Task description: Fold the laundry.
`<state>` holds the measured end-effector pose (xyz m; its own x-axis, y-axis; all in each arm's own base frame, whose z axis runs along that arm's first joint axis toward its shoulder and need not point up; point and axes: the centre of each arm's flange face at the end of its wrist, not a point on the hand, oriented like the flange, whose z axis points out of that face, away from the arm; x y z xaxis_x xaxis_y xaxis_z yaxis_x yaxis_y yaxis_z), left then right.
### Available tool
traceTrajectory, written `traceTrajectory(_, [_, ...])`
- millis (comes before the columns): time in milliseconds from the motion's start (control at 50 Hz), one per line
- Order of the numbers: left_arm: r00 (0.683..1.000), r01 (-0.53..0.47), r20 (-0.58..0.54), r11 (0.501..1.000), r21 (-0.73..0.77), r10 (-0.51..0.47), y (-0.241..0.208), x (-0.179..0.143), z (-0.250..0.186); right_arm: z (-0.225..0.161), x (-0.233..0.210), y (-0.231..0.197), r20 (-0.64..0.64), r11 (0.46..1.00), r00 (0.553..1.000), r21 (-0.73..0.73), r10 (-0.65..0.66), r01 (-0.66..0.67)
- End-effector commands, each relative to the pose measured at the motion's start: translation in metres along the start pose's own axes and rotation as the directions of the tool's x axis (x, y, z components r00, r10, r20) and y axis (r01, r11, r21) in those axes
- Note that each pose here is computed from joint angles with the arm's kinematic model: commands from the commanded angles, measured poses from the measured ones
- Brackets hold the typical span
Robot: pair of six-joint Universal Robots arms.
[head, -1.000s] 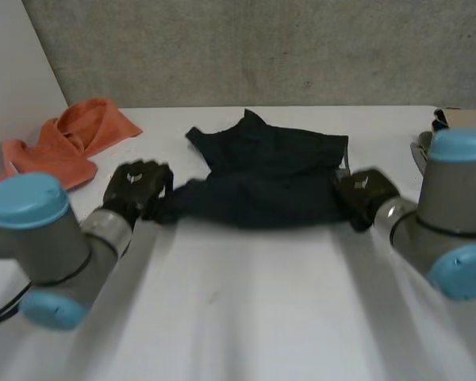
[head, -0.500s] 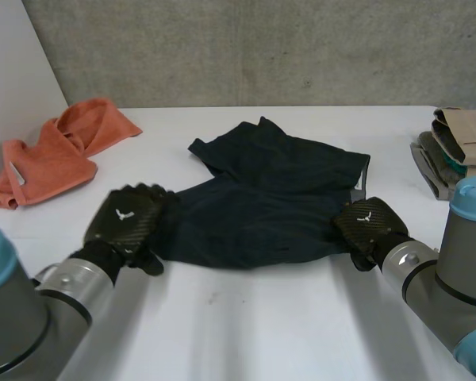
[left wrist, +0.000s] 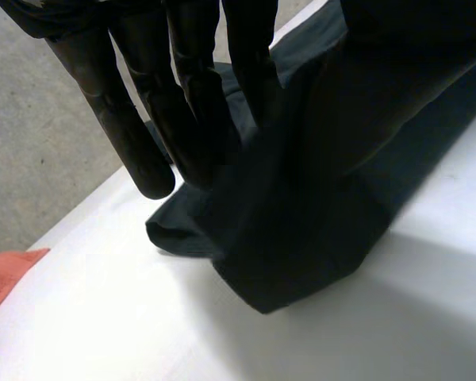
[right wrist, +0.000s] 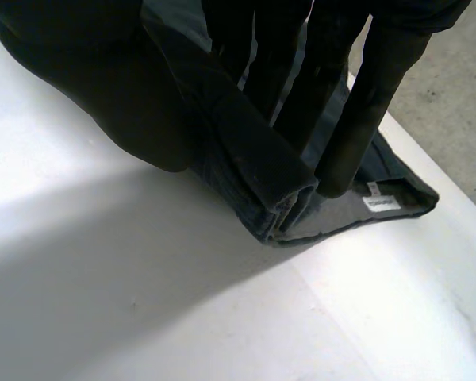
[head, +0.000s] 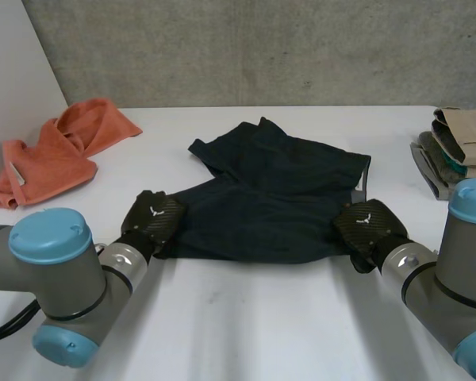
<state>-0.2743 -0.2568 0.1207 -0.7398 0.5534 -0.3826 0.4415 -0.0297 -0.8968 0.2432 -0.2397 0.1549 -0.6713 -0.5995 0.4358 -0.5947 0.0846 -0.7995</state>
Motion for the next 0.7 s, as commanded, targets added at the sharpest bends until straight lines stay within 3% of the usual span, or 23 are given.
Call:
traceTrajectory(20, [0.999,-0.051,-0.006,0.998,0.037,0.052,-0.043,-0.005,-0.038,-0.015,0.011,-0.020,-0.018,0.998,0.998,0.026,-0.052,0.053])
traceTrajectory(80, [0.994,-0.097,-0.048,0.995,-0.025,0.096,-0.053,-0.004,-0.069,-0.027,0.012,-0.025,0.014,0.994,0.994,-0.017,-0.112,0.113])
traceTrajectory(160, [0.974,-0.174,-0.181,0.961,-0.213,0.136,-0.048,0.002,-0.109,-0.055,0.006,-0.022,0.160,0.959,0.963,-0.149,-0.218,0.242])
traceTrajectory(180, [0.965,-0.196,-0.223,0.944,-0.264,0.138,-0.045,0.005,-0.119,-0.070,0.000,-0.016,0.257,0.928,0.936,-0.223,-0.239,0.299])
traceTrajectory(220, [0.924,-0.280,-0.360,0.870,-0.405,0.130,-0.038,0.011,-0.149,-0.082,-0.004,-0.011,0.338,0.901,0.911,-0.275,-0.235,0.335])
traceTrajectory(260, [0.885,-0.341,-0.452,0.822,-0.456,0.116,-0.037,0.017,-0.170,-0.100,-0.010,-0.007,0.438,0.872,0.871,-0.313,-0.220,0.378])
traceTrajectory(280, [0.847,-0.384,-0.521,0.796,-0.468,0.103,-0.040,0.023,-0.185,-0.102,-0.011,-0.008,0.448,0.871,0.866,-0.310,-0.220,0.382])
traceTrajectory(340, [0.816,-0.423,-0.563,0.801,-0.424,0.133,-0.047,0.032,-0.195,-0.105,-0.012,-0.011,0.439,0.883,0.868,-0.279,-0.232,0.377])
traceTrajectory(400, [0.828,-0.419,-0.525,0.842,-0.341,0.199,-0.056,0.034,-0.181,-0.103,-0.012,-0.009,0.432,0.887,0.871,-0.273,-0.233,0.373])
traceTrajectory(500, [0.892,-0.382,-0.325,0.909,-0.166,0.315,-0.074,0.026,-0.116,-0.092,-0.008,-0.007,0.374,0.907,0.898,-0.250,-0.233,0.339])
traceTrajectory(580, [0.923,-0.366,-0.136,0.930,-0.027,0.360,-0.093,0.018,-0.059,-0.071,0.007,-0.015,0.209,0.951,0.957,-0.193,-0.201,0.242])
traceTrajectory(700, [0.933,-0.361,0.069,0.919,0.158,0.354,-0.115,0.016,0.017,-0.040,0.027,-0.029,0.004,0.990,0.992,-0.068,-0.126,0.126])
